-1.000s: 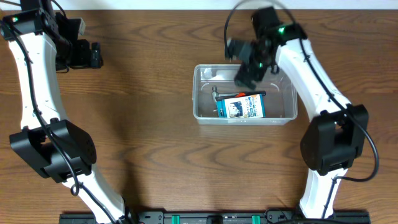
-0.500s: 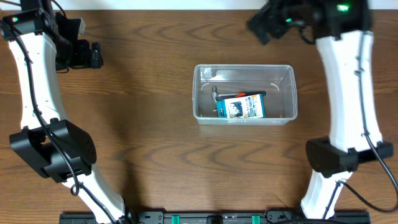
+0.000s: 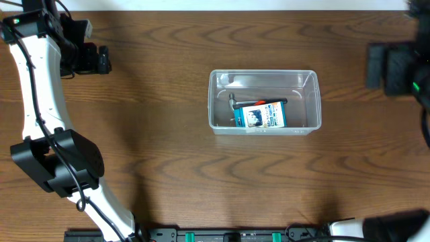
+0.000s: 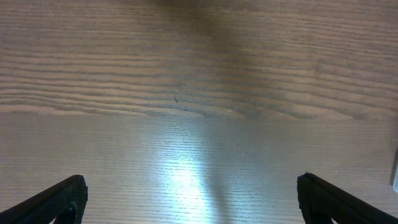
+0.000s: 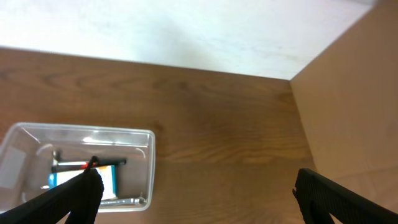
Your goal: Pack container
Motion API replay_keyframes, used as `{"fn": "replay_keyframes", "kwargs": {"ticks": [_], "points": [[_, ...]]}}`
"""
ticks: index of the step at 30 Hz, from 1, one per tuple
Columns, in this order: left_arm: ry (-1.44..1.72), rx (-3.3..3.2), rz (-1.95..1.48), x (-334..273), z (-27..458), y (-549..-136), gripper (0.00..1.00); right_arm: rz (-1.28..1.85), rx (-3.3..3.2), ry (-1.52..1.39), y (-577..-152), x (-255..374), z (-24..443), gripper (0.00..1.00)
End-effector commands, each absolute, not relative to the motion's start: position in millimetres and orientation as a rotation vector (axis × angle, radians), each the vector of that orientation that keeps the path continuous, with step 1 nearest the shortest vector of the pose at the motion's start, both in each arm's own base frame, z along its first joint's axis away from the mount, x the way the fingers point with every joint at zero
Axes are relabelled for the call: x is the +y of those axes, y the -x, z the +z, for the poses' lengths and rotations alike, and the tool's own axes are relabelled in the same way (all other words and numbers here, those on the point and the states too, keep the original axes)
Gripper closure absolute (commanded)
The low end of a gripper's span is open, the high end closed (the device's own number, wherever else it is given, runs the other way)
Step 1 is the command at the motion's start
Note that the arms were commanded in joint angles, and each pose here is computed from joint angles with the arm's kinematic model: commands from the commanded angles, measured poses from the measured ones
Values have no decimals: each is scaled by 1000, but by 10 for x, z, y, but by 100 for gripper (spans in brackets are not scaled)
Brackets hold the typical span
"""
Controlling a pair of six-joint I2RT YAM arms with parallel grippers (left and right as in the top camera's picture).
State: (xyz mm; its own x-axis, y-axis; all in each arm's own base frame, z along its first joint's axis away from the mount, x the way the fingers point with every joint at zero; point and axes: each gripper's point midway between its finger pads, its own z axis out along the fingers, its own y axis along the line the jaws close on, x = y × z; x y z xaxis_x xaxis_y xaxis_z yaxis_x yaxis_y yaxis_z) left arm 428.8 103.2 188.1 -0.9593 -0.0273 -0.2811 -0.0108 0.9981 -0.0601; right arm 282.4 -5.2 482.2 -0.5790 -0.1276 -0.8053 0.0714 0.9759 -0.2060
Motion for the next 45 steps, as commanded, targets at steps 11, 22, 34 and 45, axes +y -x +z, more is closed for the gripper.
{"fn": "replay_keyframes", "kwargs": {"ticks": [11, 22, 34, 45], "points": [[35, 2872, -105, 1028, 1814, -4279, 2, -254, 2133, -346, -1654, -471, 4483, 1], [35, 2872, -105, 1028, 1814, -4279, 2, -70, 2021, -307, -1778, -256, 3588, 1], [35, 2872, -105, 1028, 1814, -4279, 2, 94, 1835, -125, -1848, 38, 3478, 1], [35, 2872, -105, 1028, 1814, -4279, 2, 148, 1784, -95, -1878, 125, 3611, 1]]}}
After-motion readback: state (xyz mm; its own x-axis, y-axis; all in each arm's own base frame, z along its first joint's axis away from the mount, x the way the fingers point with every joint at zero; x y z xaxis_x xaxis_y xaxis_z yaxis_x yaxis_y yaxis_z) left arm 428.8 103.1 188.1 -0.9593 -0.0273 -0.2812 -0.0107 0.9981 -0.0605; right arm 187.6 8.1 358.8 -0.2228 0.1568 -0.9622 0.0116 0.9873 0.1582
